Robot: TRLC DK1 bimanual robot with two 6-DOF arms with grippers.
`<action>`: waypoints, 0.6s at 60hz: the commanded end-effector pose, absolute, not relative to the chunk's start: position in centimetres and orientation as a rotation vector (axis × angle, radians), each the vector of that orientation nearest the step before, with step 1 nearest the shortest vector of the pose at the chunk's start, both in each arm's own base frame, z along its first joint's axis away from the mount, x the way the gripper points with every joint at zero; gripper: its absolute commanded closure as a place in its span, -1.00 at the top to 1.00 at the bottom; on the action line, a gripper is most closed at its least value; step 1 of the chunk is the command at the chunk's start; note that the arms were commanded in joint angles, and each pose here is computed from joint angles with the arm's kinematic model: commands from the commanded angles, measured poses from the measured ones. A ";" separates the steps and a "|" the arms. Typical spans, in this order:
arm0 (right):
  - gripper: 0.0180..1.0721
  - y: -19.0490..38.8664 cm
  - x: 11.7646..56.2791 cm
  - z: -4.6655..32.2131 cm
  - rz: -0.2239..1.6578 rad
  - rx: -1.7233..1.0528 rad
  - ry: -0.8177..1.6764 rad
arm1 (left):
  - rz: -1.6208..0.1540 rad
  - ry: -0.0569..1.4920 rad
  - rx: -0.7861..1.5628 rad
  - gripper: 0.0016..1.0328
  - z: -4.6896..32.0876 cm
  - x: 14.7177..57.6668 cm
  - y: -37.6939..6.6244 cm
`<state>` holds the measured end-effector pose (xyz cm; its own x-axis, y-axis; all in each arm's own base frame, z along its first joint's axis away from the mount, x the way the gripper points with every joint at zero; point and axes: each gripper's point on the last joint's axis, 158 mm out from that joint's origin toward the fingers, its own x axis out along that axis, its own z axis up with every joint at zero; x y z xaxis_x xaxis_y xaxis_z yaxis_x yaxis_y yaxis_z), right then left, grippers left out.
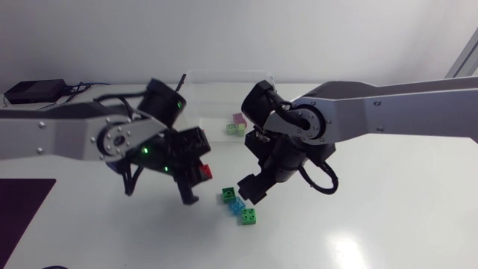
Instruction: Place the duplo bricks in the container
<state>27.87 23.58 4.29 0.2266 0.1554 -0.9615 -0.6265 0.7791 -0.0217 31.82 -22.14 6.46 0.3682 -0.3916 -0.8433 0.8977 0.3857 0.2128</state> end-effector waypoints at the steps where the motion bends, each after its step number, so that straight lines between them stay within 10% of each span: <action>1: 0.79 23.6 27.0 4.3 0.587 -0.474 1.242 | -0.887 0.672 0.753 -0.37 11.8 35.4 -21.9; 36: 0.80 23.8 26.0 4.6 0.621 -0.522 1.211 | -0.658 0.522 0.616 -0.36 17.4 49.1 -19.4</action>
<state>26.94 24.55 5.21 0.2424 0.1779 -0.9537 -0.6698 0.7419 -0.0319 46.78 -19.83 15.79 0.6365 -0.3991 -0.6600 0.7293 0.5899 0.3467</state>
